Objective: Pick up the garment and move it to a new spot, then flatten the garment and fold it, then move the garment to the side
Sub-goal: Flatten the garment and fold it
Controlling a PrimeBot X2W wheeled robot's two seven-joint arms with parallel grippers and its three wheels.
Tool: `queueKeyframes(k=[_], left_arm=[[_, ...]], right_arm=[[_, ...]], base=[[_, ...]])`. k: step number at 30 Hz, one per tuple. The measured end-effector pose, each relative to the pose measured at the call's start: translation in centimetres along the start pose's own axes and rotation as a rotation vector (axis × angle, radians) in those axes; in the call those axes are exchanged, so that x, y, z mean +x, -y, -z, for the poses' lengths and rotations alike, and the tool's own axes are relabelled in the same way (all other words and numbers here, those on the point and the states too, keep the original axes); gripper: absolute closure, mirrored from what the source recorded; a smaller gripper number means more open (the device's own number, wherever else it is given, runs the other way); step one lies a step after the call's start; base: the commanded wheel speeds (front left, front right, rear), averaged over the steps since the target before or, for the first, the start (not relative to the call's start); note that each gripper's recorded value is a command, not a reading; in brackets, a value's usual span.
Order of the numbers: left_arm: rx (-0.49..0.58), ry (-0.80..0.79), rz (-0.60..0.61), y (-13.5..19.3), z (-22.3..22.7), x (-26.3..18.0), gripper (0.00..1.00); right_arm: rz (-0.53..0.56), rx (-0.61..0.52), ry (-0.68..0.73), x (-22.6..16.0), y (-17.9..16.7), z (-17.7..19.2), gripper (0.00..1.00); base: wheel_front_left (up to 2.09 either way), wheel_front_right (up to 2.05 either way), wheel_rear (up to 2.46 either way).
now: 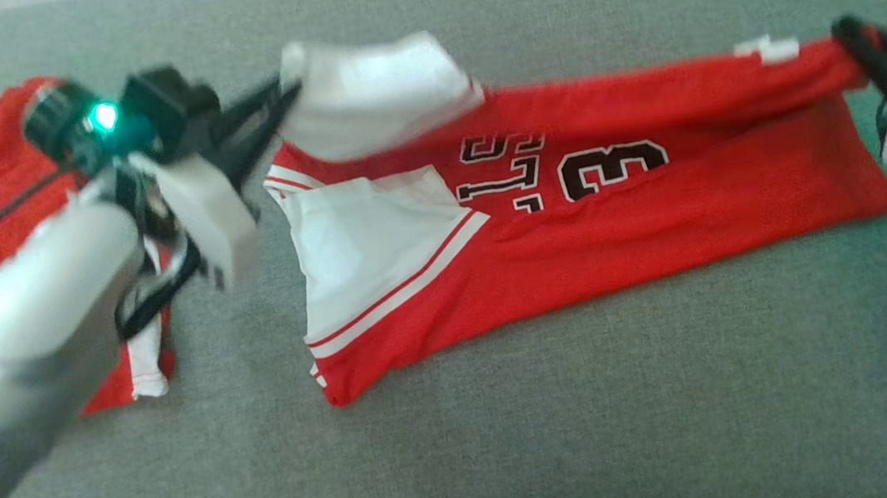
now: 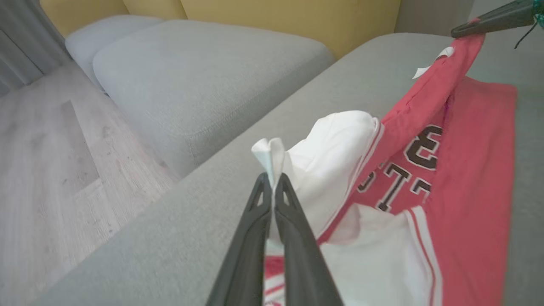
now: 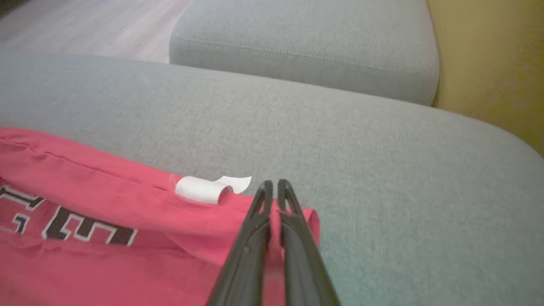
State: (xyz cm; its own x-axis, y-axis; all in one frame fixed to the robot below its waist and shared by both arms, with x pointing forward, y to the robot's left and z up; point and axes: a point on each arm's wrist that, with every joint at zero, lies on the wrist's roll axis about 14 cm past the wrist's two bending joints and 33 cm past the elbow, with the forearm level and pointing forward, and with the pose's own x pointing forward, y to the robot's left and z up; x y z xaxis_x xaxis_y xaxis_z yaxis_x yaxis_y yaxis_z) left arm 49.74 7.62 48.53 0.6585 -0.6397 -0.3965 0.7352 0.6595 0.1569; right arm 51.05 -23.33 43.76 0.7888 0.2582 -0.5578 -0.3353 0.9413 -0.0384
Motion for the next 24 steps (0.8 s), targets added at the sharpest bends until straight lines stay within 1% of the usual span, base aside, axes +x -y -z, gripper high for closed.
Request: queueKeyframes(k=[6, 11, 15, 18, 24], left_arm=[[-0.041, -0.122, 0.096, 3.5, 2.3, -3.4, 1.0], [-0.065, -0.205, 0.17, 6.1, 3.6, -5.6, 1.0], [-0.071, -0.239, 0.216, 7.7, 4.2, -6.3, 1.0], [-0.085, -0.271, 0.245, 8.8, 5.0, -6.6, 1.0], [-0.102, -0.308, 0.284, 9.9, 6.2, -6.4, 1.0]], right_arm=[[-0.023, -0.026, -0.109, -1.7, -0.2, 2.7, 1.0], [-0.021, -0.043, -0.161, -2.4, 0.2, 3.6, 1.0], [-0.031, -0.047, -0.202, -2.7, 0.1, 4.5, 1.0], [-0.037, -0.031, -0.239, -2.8, 0.0, 5.3, 1.0], [-0.056, -0.019, -0.339, -3.3, -0.3, 7.4, 1.0]], base=[[0.0, 0.0, 0.0], [0.0, 0.0, 0.0], [0.0, 0.0, 0.0], [0.0, 0.0, 0.0], [0.0, 0.0, 0.0]])
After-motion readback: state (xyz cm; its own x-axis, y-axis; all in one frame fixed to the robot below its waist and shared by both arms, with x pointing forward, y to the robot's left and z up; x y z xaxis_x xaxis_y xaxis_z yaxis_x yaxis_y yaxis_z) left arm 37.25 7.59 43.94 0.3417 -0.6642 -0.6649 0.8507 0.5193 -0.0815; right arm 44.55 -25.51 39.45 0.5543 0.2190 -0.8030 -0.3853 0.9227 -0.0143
